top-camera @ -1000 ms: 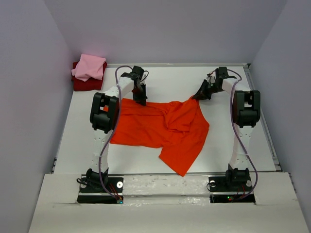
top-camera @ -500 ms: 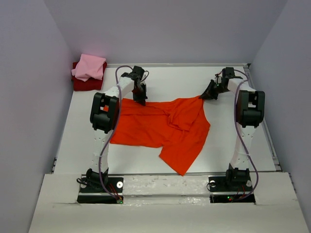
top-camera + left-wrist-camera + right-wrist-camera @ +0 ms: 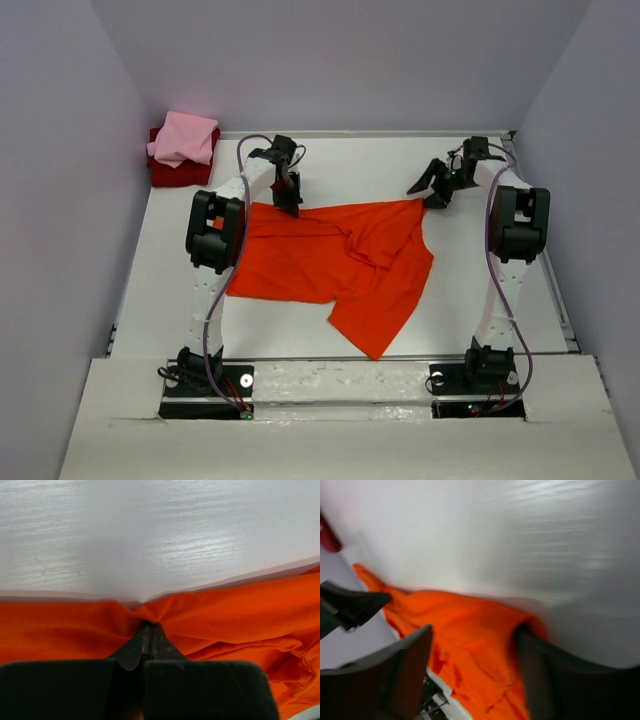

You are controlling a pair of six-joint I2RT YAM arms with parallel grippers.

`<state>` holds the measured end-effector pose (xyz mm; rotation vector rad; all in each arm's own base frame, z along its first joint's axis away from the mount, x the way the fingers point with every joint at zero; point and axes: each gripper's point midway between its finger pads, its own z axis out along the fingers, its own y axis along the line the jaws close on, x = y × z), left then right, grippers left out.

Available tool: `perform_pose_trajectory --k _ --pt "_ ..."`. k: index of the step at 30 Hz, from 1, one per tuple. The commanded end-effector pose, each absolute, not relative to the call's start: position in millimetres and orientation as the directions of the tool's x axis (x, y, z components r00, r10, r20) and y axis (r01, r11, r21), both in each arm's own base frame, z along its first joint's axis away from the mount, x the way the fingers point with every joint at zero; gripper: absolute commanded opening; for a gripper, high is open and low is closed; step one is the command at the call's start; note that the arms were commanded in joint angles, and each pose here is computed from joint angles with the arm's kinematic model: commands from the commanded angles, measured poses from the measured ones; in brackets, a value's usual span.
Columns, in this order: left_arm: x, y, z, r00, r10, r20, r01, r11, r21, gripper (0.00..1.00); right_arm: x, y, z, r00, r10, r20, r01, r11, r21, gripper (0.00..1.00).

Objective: Fold and stack the t-shirts
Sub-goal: Fold the flattened tshirt in 1/3 of the way

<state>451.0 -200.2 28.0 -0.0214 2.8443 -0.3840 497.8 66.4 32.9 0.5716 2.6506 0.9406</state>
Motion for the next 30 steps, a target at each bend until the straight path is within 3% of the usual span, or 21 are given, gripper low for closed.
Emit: perform_pose_trajectory --k 1,3,4,11,15,20,21,23,24,25,27,30 --pt "455.7 -189.7 33.3 -0.962 -0.058 -0.266 0.006 0.972 -0.235 0.0 505.4 53.0 41.4 -0.881 0.447 -0.155 0.251 0.719 0.647 0.9" --pt "456.1 -189.4 33.5 -0.962 -0.057 -0.265 0.008 0.971 -0.237 0.0 505.8 55.8 61.5 -0.878 0.448 -0.169 0.233 0.708 0.666 1.0" --pt "456.4 -189.5 33.6 -0.962 -0.057 -0.265 0.008 0.971 -0.237 0.0 504.8 56.1 68.4 -0.876 0.451 -0.172 0.233 0.707 0.668 1.0" --pt "461.6 -191.6 37.1 -0.96 -0.06 -0.274 0.01 0.969 -0.246 0.0 470.1 52.8 133.9 -0.857 0.468 -0.216 0.241 0.733 0.636 1.0" --pt "466.5 -193.5 39.0 -0.958 -0.062 -0.28 0.01 0.968 -0.25 0.0 439.9 84.7 149.7 -0.893 0.421 -0.16 0.214 0.71 0.671 0.95" --pt "470.4 -194.5 43.5 -0.956 -0.063 -0.286 0.011 0.968 -0.251 0.0 427.3 95.9 179.1 -0.884 0.402 -0.237 0.167 0.747 0.643 0.91" --pt "471.6 -194.1 45.5 -0.955 -0.065 -0.29 0.011 0.968 -0.252 0.0 424.5 105.9 182.2 -0.893 0.391 -0.222 0.151 0.726 0.671 0.81" --pt "471.3 -194.5 47.6 -0.954 -0.064 -0.293 0.013 0.968 -0.252 0.0 411.4 136.3 169.5 -0.937 0.327 -0.125 0.139 0.675 0.725 0.72" --pt "470.9 -194.2 48.5 -0.954 -0.065 -0.293 0.011 0.968 -0.251 0.0 407.1 144.9 162.3 -0.948 0.298 -0.11 0.129 0.678 0.724 0.58" --pt "470.3 -194.3 49.9 -0.954 -0.067 -0.294 0.01 0.967 -0.253 0.0 406.4 147.8 150.7 -0.951 0.285 -0.117 0.125 0.705 0.699 0.25" --pt "468.6 -194.0 52.9 -0.952 -0.072 -0.297 0.007 0.967 -0.256 0.0 399.8 155.1 125.8 -0.957 0.276 -0.092 0.141 0.715 0.684 0.01" --pt "466.2 -194.4 58.9 -0.949 -0.081 -0.304 0.003 0.964 -0.266 0.0 407.2 163.9 93.1 -0.958 0.269 -0.101 0.141 0.747 0.65 0.0"
